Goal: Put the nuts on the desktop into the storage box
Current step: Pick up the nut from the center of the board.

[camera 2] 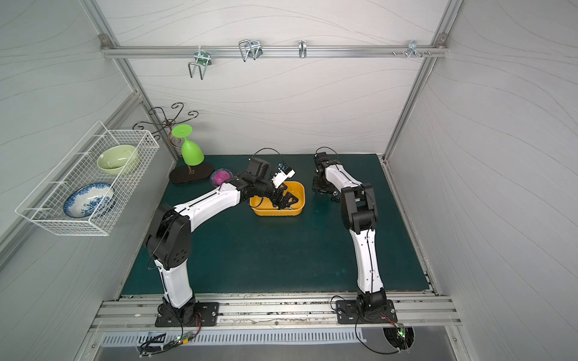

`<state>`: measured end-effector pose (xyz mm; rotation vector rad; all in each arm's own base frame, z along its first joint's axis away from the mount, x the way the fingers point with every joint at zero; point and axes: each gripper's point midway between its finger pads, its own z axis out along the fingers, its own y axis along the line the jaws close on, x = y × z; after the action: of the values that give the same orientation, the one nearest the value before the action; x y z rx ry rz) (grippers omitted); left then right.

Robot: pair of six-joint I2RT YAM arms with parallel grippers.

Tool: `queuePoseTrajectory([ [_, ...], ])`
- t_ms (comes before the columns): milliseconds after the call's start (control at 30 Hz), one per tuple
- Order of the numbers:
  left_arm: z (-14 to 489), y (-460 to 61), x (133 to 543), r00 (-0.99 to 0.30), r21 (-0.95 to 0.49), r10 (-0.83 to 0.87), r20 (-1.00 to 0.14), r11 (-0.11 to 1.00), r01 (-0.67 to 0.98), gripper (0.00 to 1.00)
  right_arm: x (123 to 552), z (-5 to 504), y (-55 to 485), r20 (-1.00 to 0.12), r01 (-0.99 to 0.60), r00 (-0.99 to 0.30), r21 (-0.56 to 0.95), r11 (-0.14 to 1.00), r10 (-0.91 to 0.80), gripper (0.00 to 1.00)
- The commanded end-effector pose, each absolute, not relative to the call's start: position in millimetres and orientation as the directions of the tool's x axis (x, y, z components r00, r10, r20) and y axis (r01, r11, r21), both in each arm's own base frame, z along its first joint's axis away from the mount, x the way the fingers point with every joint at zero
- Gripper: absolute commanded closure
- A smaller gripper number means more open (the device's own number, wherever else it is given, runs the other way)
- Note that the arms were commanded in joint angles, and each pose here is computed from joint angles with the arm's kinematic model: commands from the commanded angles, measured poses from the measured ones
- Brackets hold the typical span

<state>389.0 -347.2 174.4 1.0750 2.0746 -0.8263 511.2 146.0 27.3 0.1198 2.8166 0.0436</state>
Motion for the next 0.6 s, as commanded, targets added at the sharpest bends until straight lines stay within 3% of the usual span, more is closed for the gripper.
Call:
queuePoseTrajectory([
  [0,187,-353,392,-0.413,-0.210,0.438,-0.799,0.440,0.873,0.02,507,22,143,-0.293,0.084,-0.952,0.012,0.996,0.084,0.50],
  [167,188,-353,393,-0.415,-0.210,0.440,-0.796,0.442,0.872,0.02,509,15,142,-0.288,0.071,-0.955,-0.003,0.997,0.067,0.60],
  [267,188,-352,392,-0.421,-0.213,0.443,-0.792,0.446,0.869,0.02,510,8,140,-0.271,0.077,-0.960,-0.002,0.997,0.073,0.61],
  [400,195,-352,388,-0.420,-0.222,0.436,-0.796,0.436,0.872,0.02,511,11,141,-0.279,0.067,-0.958,0.003,0.998,0.065,0.76],
  [567,197,-350,389,-0.413,-0.206,0.441,-0.797,0.445,0.872,0.02,517,38,144,-0.333,0.052,-0.941,0.023,0.998,0.057,0.77],
])
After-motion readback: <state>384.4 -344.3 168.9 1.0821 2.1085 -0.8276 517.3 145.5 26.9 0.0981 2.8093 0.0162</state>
